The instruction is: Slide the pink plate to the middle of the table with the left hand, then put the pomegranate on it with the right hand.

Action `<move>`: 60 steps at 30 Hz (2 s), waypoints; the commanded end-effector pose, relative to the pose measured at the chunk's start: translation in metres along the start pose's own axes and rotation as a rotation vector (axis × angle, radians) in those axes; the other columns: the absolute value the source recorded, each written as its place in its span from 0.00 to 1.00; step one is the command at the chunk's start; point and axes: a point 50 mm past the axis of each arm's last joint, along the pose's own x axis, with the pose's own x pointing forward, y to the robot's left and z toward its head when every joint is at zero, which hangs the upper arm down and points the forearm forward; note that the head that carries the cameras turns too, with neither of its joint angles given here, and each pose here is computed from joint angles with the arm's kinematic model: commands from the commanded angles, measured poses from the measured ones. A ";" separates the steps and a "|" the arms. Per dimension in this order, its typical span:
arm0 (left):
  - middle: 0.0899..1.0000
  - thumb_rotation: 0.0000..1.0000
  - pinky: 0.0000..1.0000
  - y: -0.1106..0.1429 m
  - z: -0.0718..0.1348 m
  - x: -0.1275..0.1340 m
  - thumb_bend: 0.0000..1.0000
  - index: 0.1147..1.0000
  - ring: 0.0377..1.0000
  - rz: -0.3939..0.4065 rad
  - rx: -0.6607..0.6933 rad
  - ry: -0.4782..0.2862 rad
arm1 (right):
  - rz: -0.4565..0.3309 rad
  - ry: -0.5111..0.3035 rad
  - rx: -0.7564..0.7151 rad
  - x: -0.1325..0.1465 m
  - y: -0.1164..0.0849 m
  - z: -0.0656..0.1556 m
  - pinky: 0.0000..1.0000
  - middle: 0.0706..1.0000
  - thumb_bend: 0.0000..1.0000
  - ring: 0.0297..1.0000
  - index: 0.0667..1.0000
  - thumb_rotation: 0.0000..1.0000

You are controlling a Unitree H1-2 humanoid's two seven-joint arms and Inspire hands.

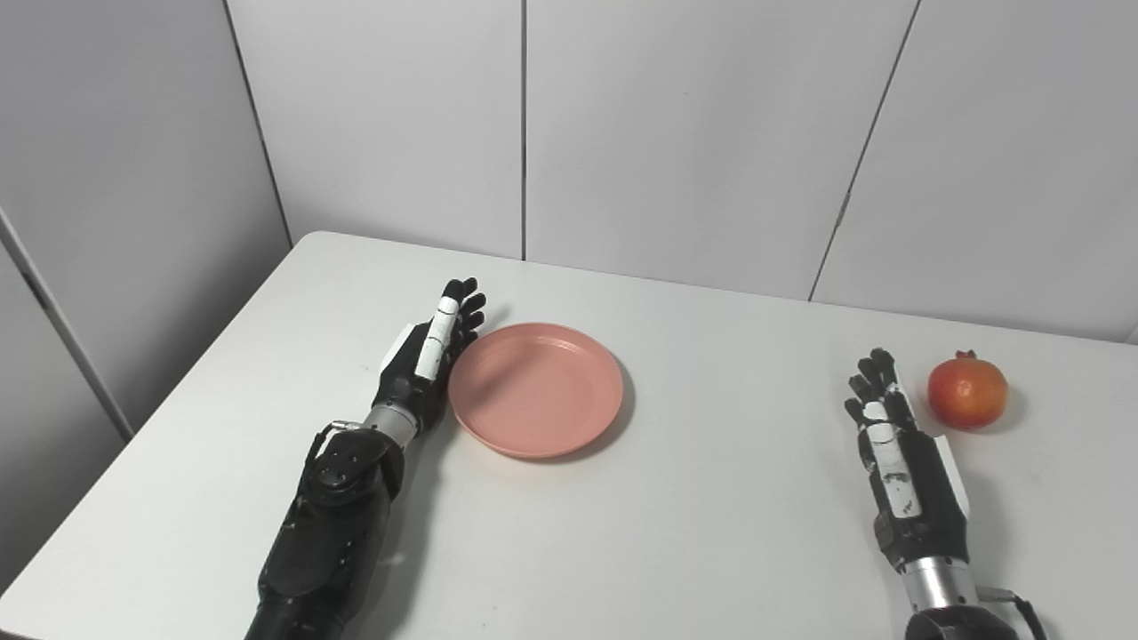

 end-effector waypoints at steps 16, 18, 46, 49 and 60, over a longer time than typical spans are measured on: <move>1.00 1.00 1.00 -0.033 0.021 0.002 0.77 0.99 1.00 -0.049 0.040 -0.034 | -0.007 -0.039 -0.007 0.014 0.016 0.011 1.00 1.00 0.73 1.00 1.00 0.83; 1.00 1.00 1.00 -0.040 0.020 0.001 0.77 1.00 1.00 -0.067 0.036 -0.020 | -0.011 -0.040 -0.009 0.014 0.018 0.011 1.00 1.00 0.71 1.00 1.00 0.84; 1.00 1.00 1.00 -0.110 0.013 -0.019 0.69 1.00 1.00 -0.029 -0.017 -0.072 | -0.032 -0.043 -0.016 0.013 0.023 0.018 0.98 1.00 0.73 0.99 1.00 0.85; 1.00 1.00 1.00 -0.116 0.009 -0.020 0.68 1.00 1.00 -0.033 -0.016 -0.079 | -0.037 -0.040 -0.010 0.012 0.024 0.019 0.98 1.00 0.72 0.99 1.00 0.84; 1.00 1.00 0.98 -0.138 -0.005 -0.025 0.72 1.00 1.00 0.032 0.131 -0.117 | -0.030 -0.036 -0.011 0.010 0.020 0.018 0.99 1.00 0.72 1.00 1.00 0.84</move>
